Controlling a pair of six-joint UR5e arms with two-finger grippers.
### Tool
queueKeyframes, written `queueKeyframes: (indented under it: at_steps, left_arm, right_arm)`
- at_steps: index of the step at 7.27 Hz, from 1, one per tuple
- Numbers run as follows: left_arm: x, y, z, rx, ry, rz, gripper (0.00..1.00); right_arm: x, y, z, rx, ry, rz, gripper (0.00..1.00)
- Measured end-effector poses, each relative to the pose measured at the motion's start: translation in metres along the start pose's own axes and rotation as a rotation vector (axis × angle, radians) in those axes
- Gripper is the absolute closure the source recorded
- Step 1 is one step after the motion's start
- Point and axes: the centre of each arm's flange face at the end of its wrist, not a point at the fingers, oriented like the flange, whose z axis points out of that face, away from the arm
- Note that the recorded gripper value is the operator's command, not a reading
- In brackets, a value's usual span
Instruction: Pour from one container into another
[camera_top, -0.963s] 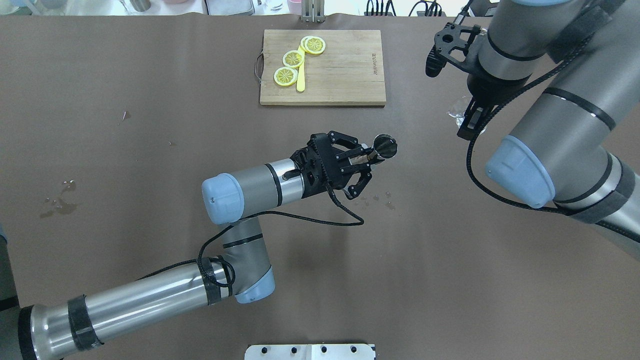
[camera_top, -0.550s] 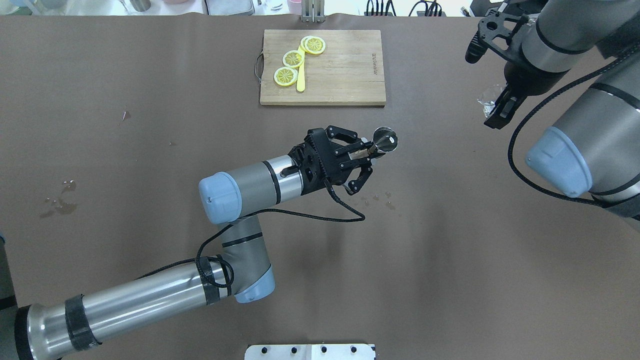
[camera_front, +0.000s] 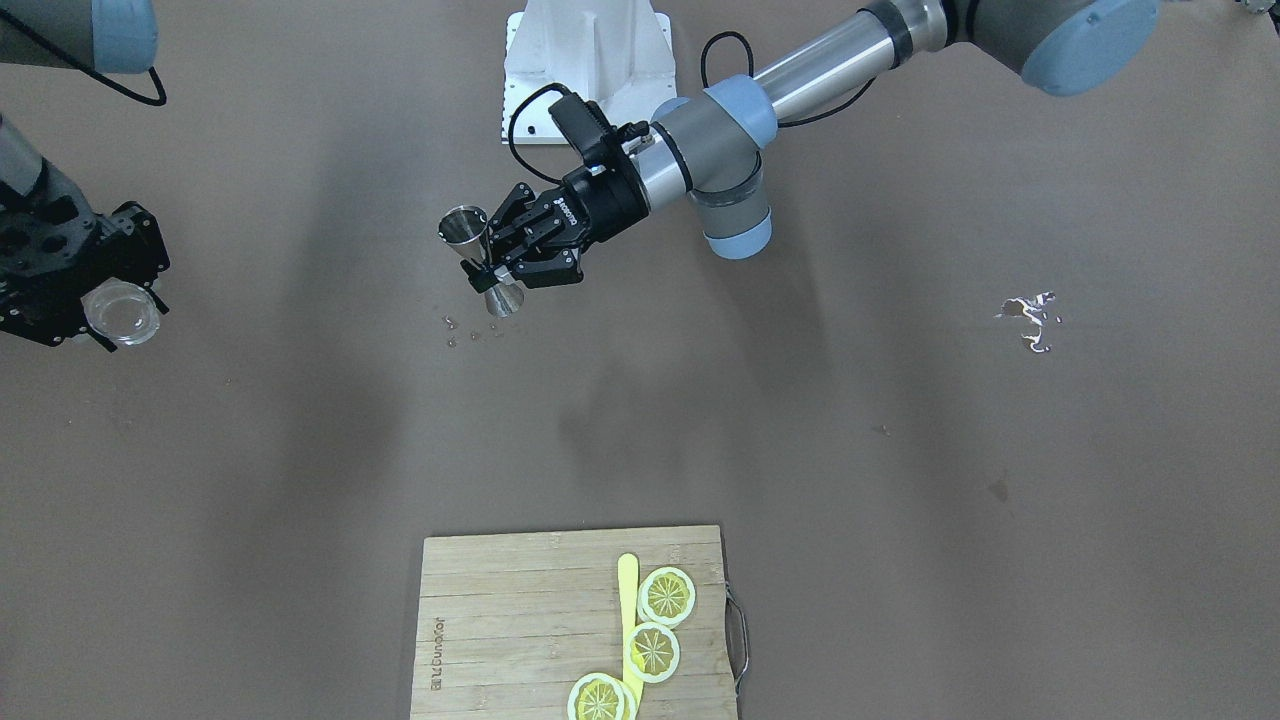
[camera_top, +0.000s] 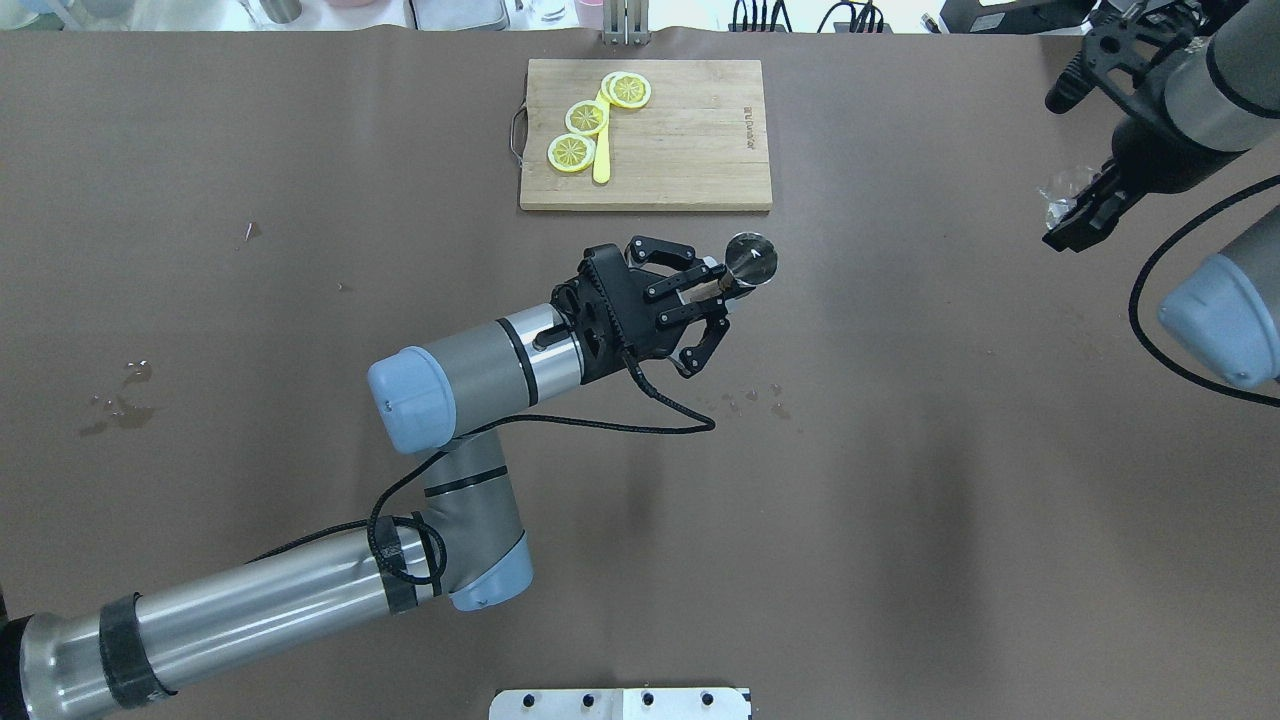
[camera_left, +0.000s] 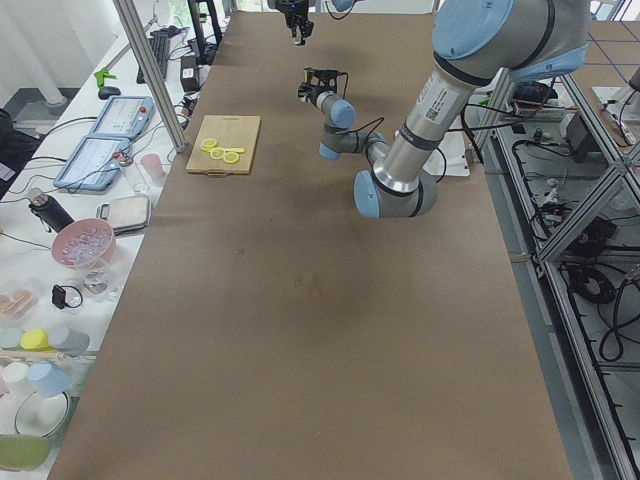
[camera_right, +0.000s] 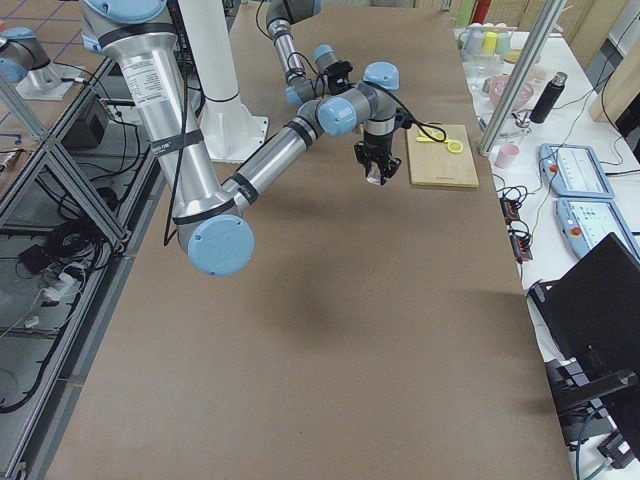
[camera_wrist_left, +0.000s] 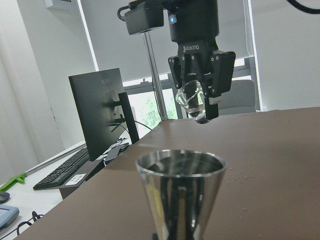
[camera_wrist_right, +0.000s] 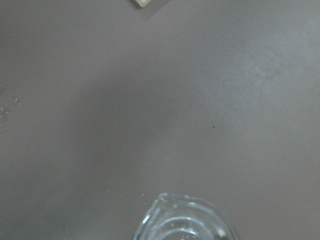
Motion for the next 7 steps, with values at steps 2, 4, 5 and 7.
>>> queueKeyframes:
  at_steps: [2,4,5,7]
  left_arm:
    - [-0.007,0.004,-0.028,0.009,-0.034,-0.021,1.0]
    - [-0.013,0.013,-0.047,0.018,-0.058,-0.042,1.0]
    - [-0.018,0.021,-0.057,0.015,-0.084,-0.053,1.0]
    - [-0.025,0.03,-0.073,0.019,-0.142,-0.091,1.0]
  right_arm:
    - [0.031,0.026,0.005,0.025,-0.005,0.071,1.0]
    - [0.06,0.051,0.016,0.074,0.013,0.166,1.0]
    - [0.07,0.072,0.027,0.113,0.025,0.201,1.0]
    - [0.09,0.115,0.043,0.18,0.05,0.228,1.0]
